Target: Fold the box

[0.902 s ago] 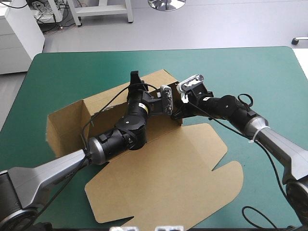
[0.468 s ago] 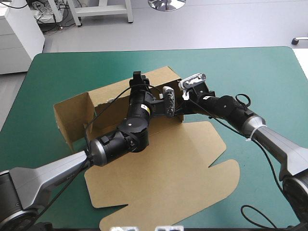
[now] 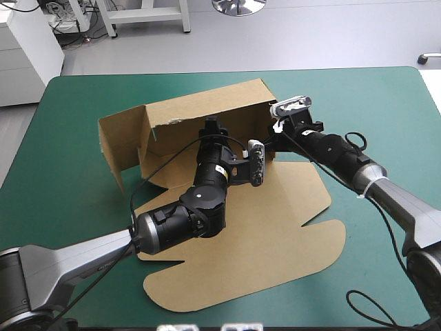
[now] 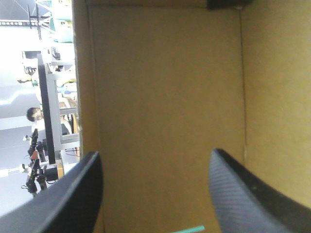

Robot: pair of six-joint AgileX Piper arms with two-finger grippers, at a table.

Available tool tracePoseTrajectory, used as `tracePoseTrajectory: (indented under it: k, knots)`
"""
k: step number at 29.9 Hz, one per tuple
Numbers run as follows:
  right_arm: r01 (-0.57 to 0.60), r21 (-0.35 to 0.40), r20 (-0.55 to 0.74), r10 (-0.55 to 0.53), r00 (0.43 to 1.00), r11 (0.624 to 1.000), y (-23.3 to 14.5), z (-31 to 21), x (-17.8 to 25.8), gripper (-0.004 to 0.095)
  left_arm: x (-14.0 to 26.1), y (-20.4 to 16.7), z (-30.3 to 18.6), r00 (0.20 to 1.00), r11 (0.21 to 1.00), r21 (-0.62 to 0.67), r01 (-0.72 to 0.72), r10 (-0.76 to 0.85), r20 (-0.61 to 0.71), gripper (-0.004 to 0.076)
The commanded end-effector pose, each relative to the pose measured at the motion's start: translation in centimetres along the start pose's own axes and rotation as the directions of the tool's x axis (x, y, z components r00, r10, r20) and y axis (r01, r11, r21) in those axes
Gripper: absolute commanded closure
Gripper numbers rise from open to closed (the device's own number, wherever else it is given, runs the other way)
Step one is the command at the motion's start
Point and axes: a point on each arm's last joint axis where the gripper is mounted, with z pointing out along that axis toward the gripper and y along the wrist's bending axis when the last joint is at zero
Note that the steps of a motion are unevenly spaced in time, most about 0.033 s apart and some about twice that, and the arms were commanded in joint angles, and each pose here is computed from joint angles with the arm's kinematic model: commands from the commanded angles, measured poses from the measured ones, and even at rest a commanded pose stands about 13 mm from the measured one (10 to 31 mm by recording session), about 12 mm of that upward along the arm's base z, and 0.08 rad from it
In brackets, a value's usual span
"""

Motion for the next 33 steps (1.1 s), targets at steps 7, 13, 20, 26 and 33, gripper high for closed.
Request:
tracePoseTrajectory:
  k: [7, 13, 20, 26, 33]
  knots:
    - [-0.054, 0.038, 0.057, 0.052, 0.997, 0.998, -2.5, -1.9, -2.0, 0.0923, 0.8, 2.2, -1.9, 0.999, 0.997, -0.051, 0.052, -0.052, -0.009, 0.0727]
    - [-0.050, 0.028, 0.033, 0.049, 0.998, 0.998, -2.5, -1.4, -1.6, 0.0923, 2.5, 2.8, -2.7, 0.944, 0.926, 0.209, 0.314, -0.328, 0.034, 0.0727]
    - [-0.051, 0.024, 0.025, 0.050, 0.998, 0.998, -2.4, -1.3, -1.4, 0.0923, 9.6, 6.7, -4.4, 0.753, 0.696, 0.389, 0.603, -0.657, 0.008, 0.0727]
    - [-0.051, 0.023, 0.023, 0.050, 0.998, 0.998, -2.4, -1.3, -1.4, 0.0923, 17.0, 8.7, -6.2, 0.533, 0.490, 0.355, 0.796, -0.846, -0.030, 0.0727]
    - [-0.051, 0.023, 0.023, 0.050, 0.998, 0.998, -2.4, -1.3, -1.4, 0.0923, 26.1, 6.6, -8.7, 0.210, 0.195, 0.182, 0.964, -0.975, -0.071, 0.0727]
